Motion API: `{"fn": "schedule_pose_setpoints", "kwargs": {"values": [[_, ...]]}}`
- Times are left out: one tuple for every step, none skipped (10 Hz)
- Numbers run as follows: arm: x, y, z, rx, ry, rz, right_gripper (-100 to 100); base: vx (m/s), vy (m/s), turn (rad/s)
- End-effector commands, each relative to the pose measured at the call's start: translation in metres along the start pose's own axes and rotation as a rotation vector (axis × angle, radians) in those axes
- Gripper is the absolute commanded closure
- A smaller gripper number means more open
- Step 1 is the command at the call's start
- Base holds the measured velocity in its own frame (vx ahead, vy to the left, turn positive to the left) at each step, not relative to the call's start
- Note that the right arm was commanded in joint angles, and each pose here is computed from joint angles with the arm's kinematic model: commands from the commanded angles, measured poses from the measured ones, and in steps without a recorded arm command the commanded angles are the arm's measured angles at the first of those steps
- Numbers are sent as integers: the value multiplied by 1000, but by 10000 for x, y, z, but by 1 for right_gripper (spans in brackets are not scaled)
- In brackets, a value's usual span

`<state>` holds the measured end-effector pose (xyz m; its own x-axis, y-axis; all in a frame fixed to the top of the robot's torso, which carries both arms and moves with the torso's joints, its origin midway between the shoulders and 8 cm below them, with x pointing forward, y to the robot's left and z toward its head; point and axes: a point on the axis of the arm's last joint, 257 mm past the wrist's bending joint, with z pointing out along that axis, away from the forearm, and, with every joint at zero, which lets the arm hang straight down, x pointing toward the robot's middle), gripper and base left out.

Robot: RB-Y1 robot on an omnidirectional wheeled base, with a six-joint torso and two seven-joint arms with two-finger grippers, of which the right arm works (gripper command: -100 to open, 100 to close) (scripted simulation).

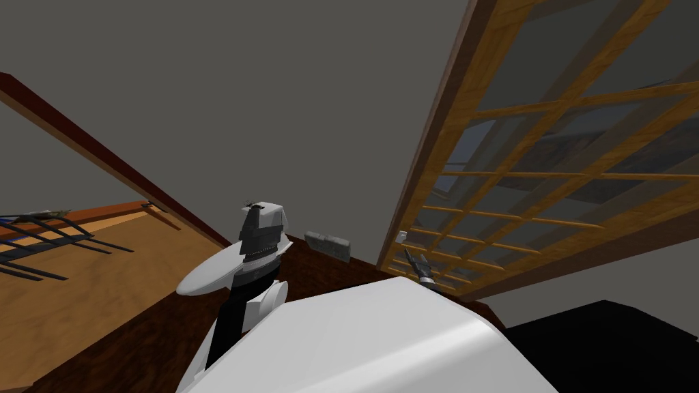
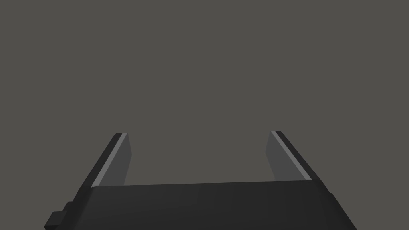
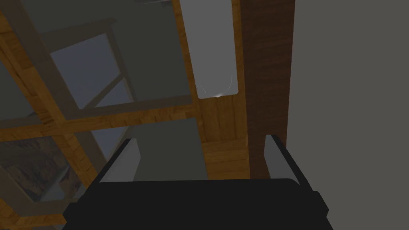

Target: Pull the door open

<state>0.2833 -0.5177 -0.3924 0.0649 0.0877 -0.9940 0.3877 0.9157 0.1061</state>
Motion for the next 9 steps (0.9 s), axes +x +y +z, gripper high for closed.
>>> {"fn": "schedule_pose_setpoints", "kwargs": {"values": [[19,-52,-96,-1,10,-56,-100,18,80,-6],[35,-71,-149,-1,16,-79,-100,10,79,-4],[39,-62,-120,0,13,-60,-100,2,34,-8],[46,-34,-11,25,7,-70,-100,41,-60,170],[49,-22,28,34,6,-71,-100,83,-138,164],[57,7,111,53,4,-73,-100,103,-159,155],[63,23,152,62,3,-73,-100,75,-148,139],[75,59,227,79,3,-72,-100,70,-147,144],[87,93,286,92,4,-71,-100,61,-152,123]]}}
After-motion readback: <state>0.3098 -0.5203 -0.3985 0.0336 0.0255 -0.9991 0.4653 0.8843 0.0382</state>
